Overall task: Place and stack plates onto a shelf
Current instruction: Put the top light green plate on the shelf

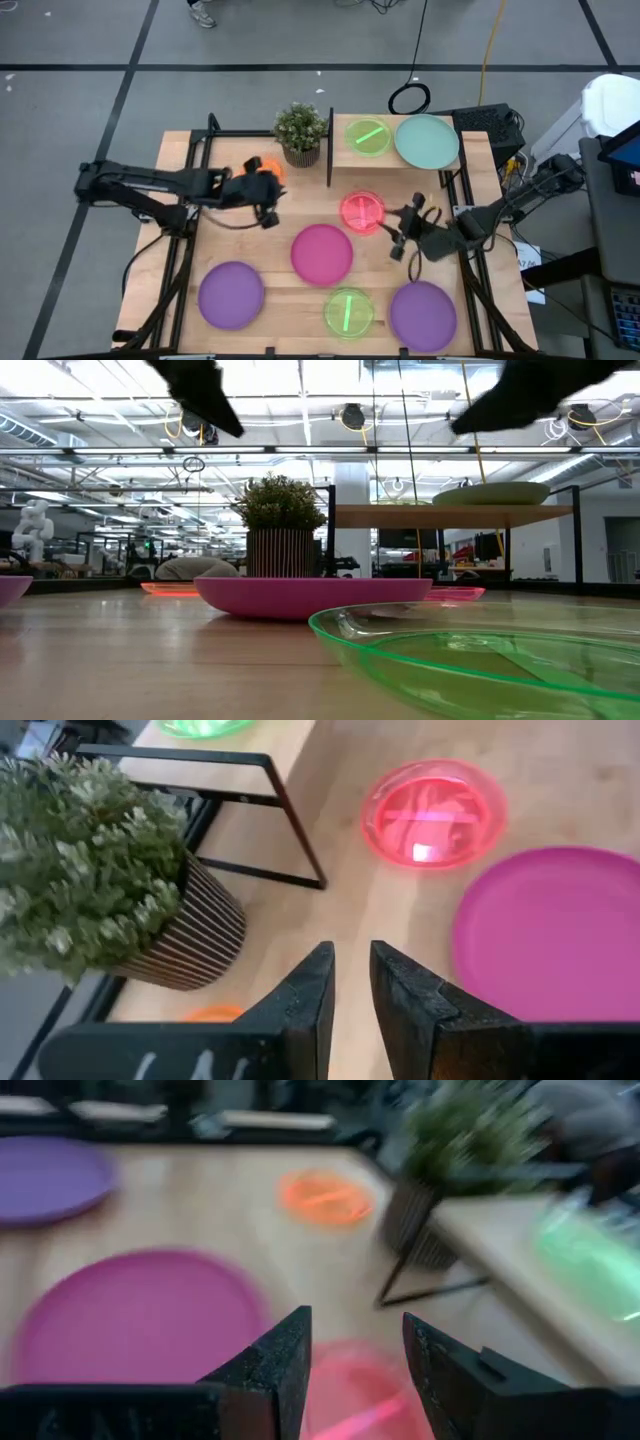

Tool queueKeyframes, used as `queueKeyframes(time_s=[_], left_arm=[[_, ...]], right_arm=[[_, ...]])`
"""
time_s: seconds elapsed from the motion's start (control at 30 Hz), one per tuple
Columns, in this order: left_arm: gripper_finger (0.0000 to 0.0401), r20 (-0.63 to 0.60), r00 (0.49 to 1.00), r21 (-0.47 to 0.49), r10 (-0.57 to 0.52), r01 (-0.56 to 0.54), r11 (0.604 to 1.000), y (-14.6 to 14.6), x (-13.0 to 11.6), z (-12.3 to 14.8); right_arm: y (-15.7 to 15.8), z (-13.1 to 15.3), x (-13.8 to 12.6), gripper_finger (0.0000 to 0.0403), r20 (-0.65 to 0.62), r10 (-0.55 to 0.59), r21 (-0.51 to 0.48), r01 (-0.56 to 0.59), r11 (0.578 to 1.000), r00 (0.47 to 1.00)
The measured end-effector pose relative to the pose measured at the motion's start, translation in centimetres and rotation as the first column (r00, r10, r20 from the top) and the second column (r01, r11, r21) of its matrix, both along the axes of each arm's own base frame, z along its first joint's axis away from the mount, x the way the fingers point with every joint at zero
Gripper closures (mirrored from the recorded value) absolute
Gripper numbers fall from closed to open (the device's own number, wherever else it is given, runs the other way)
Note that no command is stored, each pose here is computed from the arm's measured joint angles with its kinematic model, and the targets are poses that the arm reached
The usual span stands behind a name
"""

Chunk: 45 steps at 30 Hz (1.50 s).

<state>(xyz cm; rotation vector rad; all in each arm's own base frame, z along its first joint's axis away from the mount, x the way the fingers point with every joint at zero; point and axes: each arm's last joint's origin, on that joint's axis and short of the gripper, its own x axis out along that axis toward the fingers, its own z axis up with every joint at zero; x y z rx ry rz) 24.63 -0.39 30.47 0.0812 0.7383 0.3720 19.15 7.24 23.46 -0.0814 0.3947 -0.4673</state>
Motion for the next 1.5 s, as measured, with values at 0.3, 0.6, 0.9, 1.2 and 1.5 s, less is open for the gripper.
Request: queueKeyframes(time_s=[0.3, 0.6, 0.9, 1.2, 1.5], left_arm=[[0.0327, 0.094, 0.994, -0.063, -0.049, 0.055, 0.996, -2.7, -3.6, -1.0], [0.0327, 0.081, 0.995, -0.034, -0.062, 0.065, 0.997, -3.3, -4.4, -1.8], [0.0327, 0.087, 0.995, -0.049, -0.048, 0.053, 0.997, -3.3, -4.4, -1.8], [0.0327, 0.085, 0.995, -0.049, -0.049, 0.053, 0.997, -3.3, -4.4, -1.8], [0.0327, 0.085, 0.995, -0.050, -0.048, 0.053, 0.997, -3.3, -4.4, -1.8]], right_arm=[[-6.6, 6.6, 3.1, 0.0343, 0.127, -0.156, -0.215, 0.180, 0.960, 0.980], [-14.3, 8.9, 4.1, 0.0398, 0.104, -0.278, -0.134, 0.290, 0.948, 0.955], [-21.6, 8.6, 5.6, 0.0402, -0.180, -0.310, 0.090, 0.330, 0.940, 0.933], [-27.2, 6.4, 6.9, 0.0403, -0.335, -0.237, 0.214, 0.319, 0.923, 0.912], [-28.7, 3.2, 7.1, 0.0403, -0.475, -0.258, 0.218, 0.397, 0.892, 0.841]])
